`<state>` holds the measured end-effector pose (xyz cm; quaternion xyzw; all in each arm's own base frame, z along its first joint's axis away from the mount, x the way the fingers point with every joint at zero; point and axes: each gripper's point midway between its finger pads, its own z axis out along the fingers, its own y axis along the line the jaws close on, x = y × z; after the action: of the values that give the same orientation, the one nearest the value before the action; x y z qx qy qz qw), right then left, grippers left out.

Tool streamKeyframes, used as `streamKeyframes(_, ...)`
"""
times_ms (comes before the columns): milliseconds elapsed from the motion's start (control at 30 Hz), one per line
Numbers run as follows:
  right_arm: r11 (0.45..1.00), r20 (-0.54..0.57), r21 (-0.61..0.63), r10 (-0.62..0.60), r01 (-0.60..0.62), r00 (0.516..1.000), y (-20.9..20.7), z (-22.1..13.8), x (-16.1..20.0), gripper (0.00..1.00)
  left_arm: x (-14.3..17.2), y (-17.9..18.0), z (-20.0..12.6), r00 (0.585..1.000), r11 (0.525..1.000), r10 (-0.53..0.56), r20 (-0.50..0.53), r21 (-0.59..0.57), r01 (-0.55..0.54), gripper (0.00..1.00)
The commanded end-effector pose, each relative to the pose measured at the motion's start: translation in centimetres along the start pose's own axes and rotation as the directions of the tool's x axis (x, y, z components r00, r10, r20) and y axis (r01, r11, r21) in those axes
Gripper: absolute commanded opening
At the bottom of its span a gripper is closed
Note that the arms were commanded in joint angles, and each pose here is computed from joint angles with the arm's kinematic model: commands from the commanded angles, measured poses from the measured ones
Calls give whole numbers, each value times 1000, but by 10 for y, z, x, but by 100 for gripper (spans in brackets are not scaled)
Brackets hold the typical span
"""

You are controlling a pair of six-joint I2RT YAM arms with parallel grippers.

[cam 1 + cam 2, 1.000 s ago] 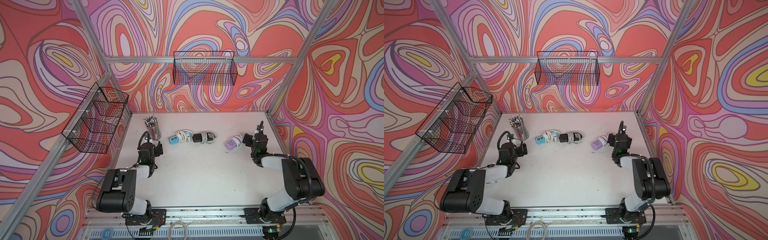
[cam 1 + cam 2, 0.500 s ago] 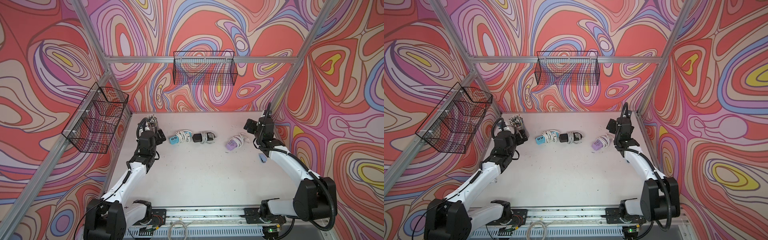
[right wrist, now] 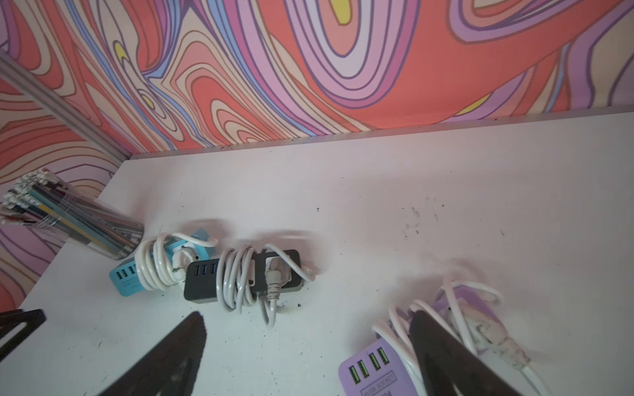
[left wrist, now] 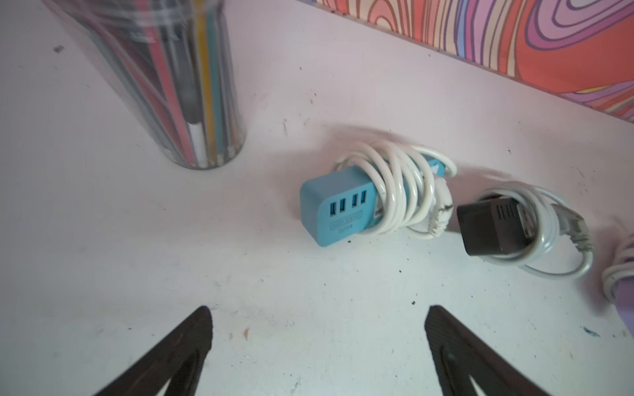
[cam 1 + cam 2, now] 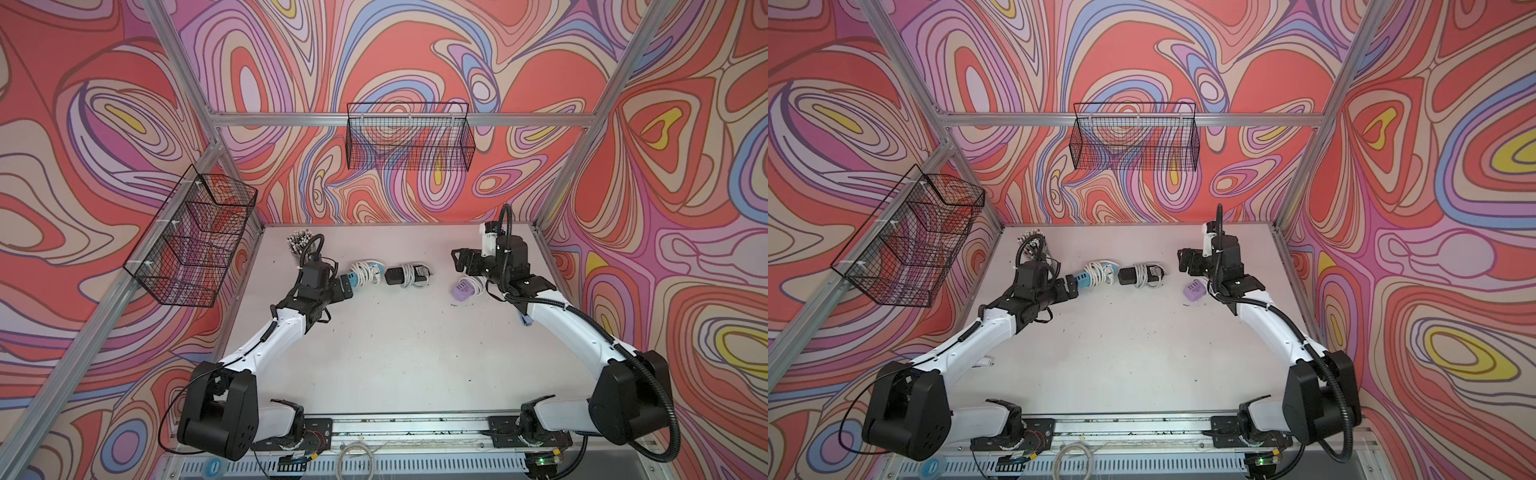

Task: Unwrap the cord wrapped around the power strip
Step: Pick up the power strip from the center of the board.

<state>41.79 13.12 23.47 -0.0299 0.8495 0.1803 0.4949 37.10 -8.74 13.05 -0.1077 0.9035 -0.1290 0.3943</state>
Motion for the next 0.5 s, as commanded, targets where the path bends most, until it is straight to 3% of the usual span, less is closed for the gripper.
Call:
streamKeyframes(0,995,-36,-99,-18,14,999,22,0,4,97,-1,-38,7,999,968,-49,21,248,43,100)
streamKeyframes(133,988,-41,-153,-17,11,999,34,-2,7,97,3,-40,13,996,937,-83,40,344,64,100)
streamKeyframes(267,980,-38,-200,-23,15,999,46,-6,6,97,-6,-20,20,973,896,-209,95,417,152,100)
streamKeyframes(300,978,-37,-207,-24,16,999,47,-6,6,96,5,-10,24,972,896,-221,82,409,169,100)
streamKeyframes(467,970,-34,-240,-36,27,999,57,-11,5,97,0,-3,41,967,901,-228,110,401,167,100)
